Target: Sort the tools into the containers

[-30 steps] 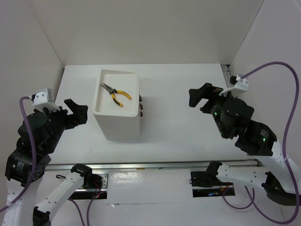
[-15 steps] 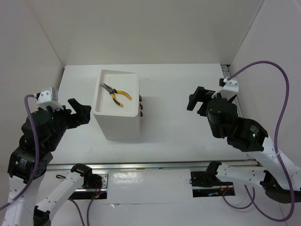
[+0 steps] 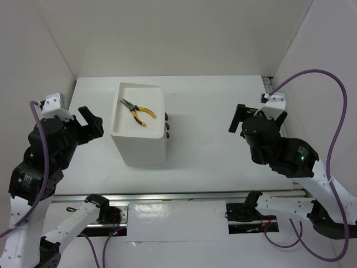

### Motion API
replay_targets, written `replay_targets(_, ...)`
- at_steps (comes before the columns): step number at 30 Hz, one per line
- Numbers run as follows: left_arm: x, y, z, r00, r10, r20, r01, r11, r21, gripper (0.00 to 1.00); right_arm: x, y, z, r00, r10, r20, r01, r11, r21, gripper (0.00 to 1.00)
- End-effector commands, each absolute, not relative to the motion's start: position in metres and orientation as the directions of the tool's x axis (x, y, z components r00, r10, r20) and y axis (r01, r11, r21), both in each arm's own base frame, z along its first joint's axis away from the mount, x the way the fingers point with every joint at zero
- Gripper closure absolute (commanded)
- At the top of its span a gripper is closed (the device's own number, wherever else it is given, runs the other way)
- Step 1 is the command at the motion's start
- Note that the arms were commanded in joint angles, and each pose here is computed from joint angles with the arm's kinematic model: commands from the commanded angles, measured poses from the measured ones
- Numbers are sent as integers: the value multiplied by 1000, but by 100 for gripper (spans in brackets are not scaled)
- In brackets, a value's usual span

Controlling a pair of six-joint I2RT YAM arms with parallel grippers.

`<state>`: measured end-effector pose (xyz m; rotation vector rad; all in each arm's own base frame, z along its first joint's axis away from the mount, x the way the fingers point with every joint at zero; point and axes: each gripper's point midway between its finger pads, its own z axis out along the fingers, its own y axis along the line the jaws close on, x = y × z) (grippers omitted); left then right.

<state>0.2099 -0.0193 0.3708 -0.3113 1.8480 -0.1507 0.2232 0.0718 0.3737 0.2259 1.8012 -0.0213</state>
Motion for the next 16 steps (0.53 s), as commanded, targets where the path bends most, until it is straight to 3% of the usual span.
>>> replay_targets(1,204,4,396,-198,-297,-934,-240,939,-248,0,212,43,384,-216,108,-970,249,967,52,0)
replay_targets(6,199,23,404,-170,-292,-941,-336,915,-224,0,199,16,394,-205,105,-973,305,952,39,0)
replay_targets(16,201,18,409,-169,-307,-937,-316,917,-243,0,192,7,396,-193,111,-975,302,952,48,0)
